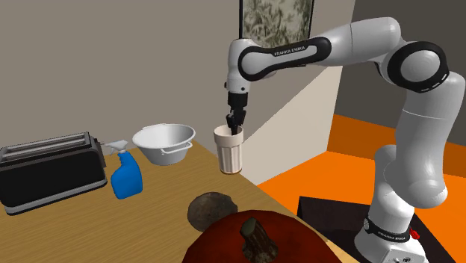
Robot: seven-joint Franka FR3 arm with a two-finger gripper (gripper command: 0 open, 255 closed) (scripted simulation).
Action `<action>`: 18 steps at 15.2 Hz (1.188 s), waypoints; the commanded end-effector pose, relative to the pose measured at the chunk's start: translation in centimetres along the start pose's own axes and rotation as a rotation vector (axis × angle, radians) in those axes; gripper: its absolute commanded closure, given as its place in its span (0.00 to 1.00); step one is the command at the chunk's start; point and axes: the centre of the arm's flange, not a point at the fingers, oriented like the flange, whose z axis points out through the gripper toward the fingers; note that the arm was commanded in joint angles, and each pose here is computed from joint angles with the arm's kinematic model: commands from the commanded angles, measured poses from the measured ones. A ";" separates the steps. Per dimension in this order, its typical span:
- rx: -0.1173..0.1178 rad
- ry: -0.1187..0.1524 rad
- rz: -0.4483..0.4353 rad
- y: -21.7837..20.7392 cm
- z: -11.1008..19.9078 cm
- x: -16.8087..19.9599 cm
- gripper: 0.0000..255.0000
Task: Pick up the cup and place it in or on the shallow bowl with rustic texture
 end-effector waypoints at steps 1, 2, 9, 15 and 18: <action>0.000 0.001 0.000 -0.1 -1.1 0.0 1.00; 0.000 0.001 0.000 -0.1 -1.6 0.1 1.00; 0.000 0.001 0.000 -9.0 -4.0 -0.9 1.00; 0.000 0.001 0.000 -16.6 -6.0 -1.7 1.00; 0.000 0.001 0.000 -17.2 -5.1 -1.8 1.00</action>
